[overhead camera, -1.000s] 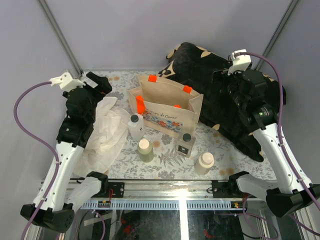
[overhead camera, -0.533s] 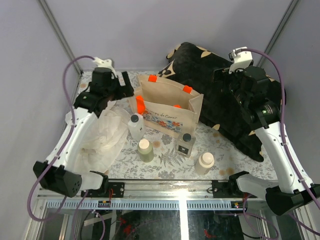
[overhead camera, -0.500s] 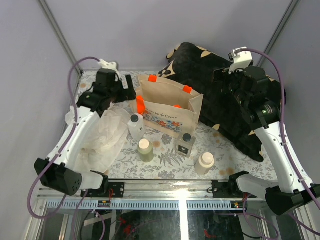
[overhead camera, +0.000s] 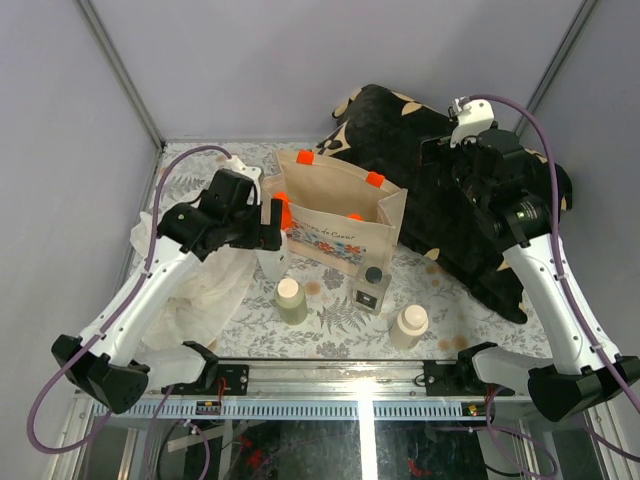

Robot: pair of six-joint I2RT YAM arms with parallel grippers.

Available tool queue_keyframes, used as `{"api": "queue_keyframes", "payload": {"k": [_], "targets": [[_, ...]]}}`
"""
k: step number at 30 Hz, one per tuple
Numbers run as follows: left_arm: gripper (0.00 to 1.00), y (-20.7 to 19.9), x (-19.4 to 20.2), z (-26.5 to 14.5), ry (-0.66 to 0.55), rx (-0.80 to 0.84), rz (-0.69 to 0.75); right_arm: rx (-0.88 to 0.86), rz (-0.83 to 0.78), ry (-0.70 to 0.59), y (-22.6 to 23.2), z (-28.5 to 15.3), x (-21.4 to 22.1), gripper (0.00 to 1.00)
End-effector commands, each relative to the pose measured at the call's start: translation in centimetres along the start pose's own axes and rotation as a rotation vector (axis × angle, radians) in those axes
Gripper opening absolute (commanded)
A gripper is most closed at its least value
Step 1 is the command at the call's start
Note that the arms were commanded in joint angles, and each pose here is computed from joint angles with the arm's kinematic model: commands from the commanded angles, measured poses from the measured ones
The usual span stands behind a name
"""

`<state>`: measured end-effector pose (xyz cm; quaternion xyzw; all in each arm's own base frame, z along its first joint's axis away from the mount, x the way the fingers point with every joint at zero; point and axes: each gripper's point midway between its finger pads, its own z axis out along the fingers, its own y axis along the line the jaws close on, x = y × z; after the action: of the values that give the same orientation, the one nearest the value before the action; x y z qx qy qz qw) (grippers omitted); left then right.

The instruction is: Place the personal care products into the canvas bag

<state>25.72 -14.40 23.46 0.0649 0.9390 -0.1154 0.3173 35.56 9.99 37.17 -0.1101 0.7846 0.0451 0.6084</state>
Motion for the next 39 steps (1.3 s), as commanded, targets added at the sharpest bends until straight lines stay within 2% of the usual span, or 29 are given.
{"api": "queue_keyframes", "payload": {"k": [1, 5, 15, 19, 26, 27, 31, 32, 35, 39], "targets": [[1.0, 1.1, 2.6, 1.8, 0.068, -0.036, 0.022, 0.019, 0.008, -0.057, -0.5, -0.2, -2.3, 0.99], [1.0, 1.6, 1.7, 3.8, -0.013, -0.066, -0.002, 0.013, 0.005, -0.056, -0.4, -0.1, -2.4, 1.0], [1.0, 0.7, 0.1, 7.9, -0.079, -0.026, 0.03, 0.049, -0.012, -0.045, -1.1, -0.8, -1.7, 1.0], [1.0, 1.0, 1.4, 9.7, -0.022, -0.044, 0.029, 0.074, -0.019, -0.035, -1.6, -1.0, -1.6, 1.0], [1.0, 1.1, 2.4, 11.3, -0.016, -0.042, 0.015, 0.093, -0.027, -0.025, -1.9, -0.9, -1.2, 1.0], [0.95, 1.0, 2.6, 11.6, -0.004, -0.036, 0.015, 0.094, -0.027, -0.026, -2.0, -0.8, -1.2, 1.0], [0.16, 0.5, 2.9, 11.8, 0.027, -0.018, 0.003, 0.098, -0.031, -0.032, -2.0, -0.6, -1.3, 0.97], [0.02, 0.3, 2.9, 11.7, 0.037, -0.013, -0.004, 0.1, -0.032, -0.035, -2.1, -0.6, -1.3, 0.96], [0.0, -0.3, 3.1, 10.9, 0.056, 0.019, -0.031, 0.1, -0.034, -0.042, -2.0, -0.5, -1.4, 0.93], [0.0, -0.7, 2.0, 8.3, 0.025, 0.037, -0.038, 0.086, -0.034, -0.043, -1.7, -0.1, -1.3, 0.92]]}}
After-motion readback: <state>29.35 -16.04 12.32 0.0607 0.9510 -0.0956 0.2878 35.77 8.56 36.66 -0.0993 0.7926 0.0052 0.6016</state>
